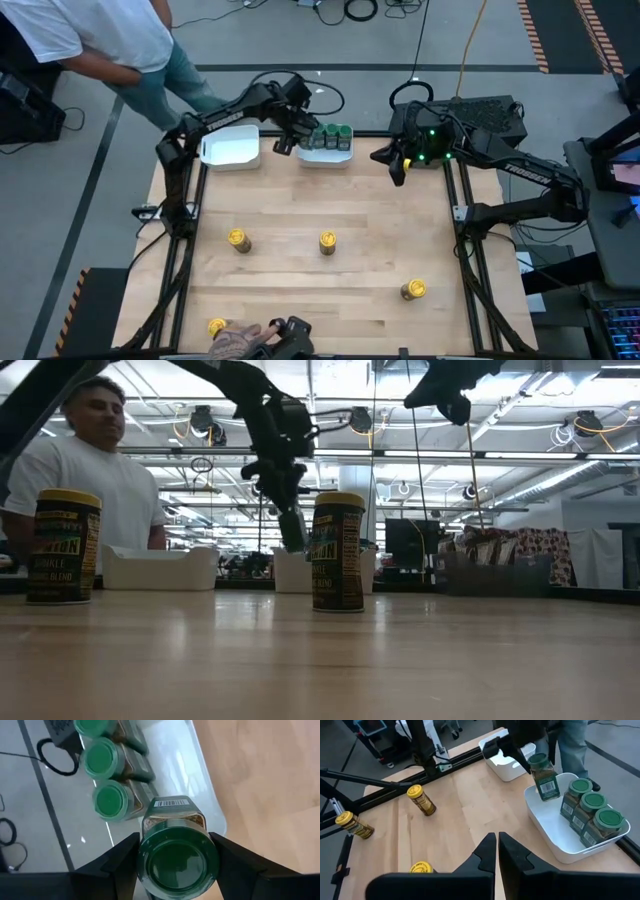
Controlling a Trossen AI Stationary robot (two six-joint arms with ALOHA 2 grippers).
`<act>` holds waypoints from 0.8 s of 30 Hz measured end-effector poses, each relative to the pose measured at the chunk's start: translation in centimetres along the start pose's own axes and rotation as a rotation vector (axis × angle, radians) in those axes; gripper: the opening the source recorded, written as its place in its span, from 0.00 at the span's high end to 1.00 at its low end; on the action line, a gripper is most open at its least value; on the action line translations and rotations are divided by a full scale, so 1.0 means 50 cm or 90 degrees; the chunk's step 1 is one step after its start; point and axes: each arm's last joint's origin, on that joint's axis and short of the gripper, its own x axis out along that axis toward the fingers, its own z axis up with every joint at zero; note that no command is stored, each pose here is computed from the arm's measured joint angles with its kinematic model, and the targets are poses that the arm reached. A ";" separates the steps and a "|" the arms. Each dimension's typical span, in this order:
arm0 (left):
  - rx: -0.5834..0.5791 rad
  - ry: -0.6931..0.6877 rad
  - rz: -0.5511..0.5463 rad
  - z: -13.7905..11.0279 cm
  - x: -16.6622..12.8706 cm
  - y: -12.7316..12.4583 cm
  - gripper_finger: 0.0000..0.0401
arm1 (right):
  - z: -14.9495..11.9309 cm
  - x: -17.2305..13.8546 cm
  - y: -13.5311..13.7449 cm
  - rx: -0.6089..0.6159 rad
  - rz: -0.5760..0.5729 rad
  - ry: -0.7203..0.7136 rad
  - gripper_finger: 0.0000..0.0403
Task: Sort spices by type
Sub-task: Put the green seasoning bottle into the right white bin
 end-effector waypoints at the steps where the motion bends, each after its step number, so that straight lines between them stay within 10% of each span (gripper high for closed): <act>1: 0.003 0.009 0.001 0.002 0.006 0.000 0.46 | -0.001 0.000 0.000 0.001 0.007 0.003 1.00; 24: 0.041 0.076 0.004 0.022 0.095 -0.005 0.43 | -0.013 -0.001 0.001 -0.005 0.024 0.047 1.00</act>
